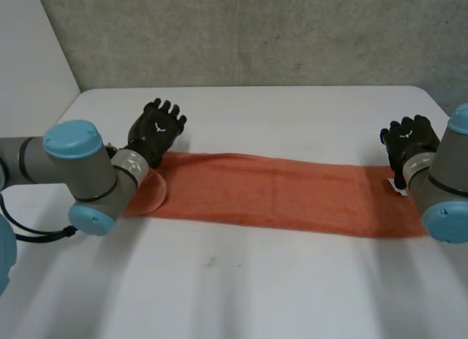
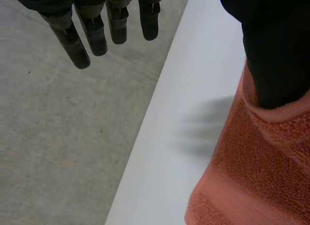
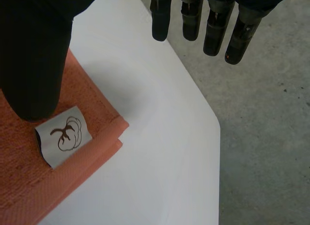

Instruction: Fold the laundry

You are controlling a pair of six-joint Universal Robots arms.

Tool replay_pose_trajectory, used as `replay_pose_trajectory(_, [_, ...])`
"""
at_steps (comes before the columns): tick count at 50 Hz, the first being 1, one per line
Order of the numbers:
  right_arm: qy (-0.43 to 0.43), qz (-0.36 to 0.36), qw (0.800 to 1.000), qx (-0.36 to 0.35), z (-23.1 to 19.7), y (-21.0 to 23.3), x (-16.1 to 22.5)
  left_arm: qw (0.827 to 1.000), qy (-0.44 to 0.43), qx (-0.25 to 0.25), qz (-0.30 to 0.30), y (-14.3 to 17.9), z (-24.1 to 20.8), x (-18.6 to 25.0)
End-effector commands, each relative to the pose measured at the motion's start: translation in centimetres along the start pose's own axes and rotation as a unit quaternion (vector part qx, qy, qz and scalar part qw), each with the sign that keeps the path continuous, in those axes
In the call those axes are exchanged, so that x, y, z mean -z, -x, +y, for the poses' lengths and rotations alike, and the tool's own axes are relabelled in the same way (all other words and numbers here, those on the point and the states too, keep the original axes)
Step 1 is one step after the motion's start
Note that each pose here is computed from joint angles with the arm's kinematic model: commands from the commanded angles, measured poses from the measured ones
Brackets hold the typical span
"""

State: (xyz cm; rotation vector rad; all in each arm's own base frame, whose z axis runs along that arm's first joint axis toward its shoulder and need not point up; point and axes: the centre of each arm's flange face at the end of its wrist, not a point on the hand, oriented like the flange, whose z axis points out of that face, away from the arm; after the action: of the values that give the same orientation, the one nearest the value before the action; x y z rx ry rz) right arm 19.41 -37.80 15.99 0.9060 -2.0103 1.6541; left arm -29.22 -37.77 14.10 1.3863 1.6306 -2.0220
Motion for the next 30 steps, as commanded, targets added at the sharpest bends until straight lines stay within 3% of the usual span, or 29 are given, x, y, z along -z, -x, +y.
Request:
replay_pose_trajectory(1, [0.0, -0.006, 1.0, -0.011, -0.2, -0.2, 1.4, 1.0, -0.006, 0.001, -0.01, 1.4, -1.4, 0.8])
replay_pose_trajectory(4, [0.001, -0.007, 1.0, -0.011, -0.2, -0.2, 1.6, 1.0, -0.007, 0.004, -0.008, 1.8, -1.7, 1.1])
replay_pose_trajectory(6, [0.005, -0.013, 1.0, -0.011, 0.0, 0.0, 2.2, 0.999, -0.001, 0.032, 0.0, 2.4, -2.5, 2.1])
replay_pose_trajectory(14, [0.016, -0.023, 1.0, -0.01, 0.7, 0.5, 2.8, 0.978, 0.015, 0.205, 0.034, 3.2, -3.8, 3.5])
replay_pose_trajectory(30, [0.023, -0.053, 0.998, -0.012, 1.7, 1.6, 3.5, 0.98, 0.111, 0.164, -0.008, 1.8, 0.4, 2.7])
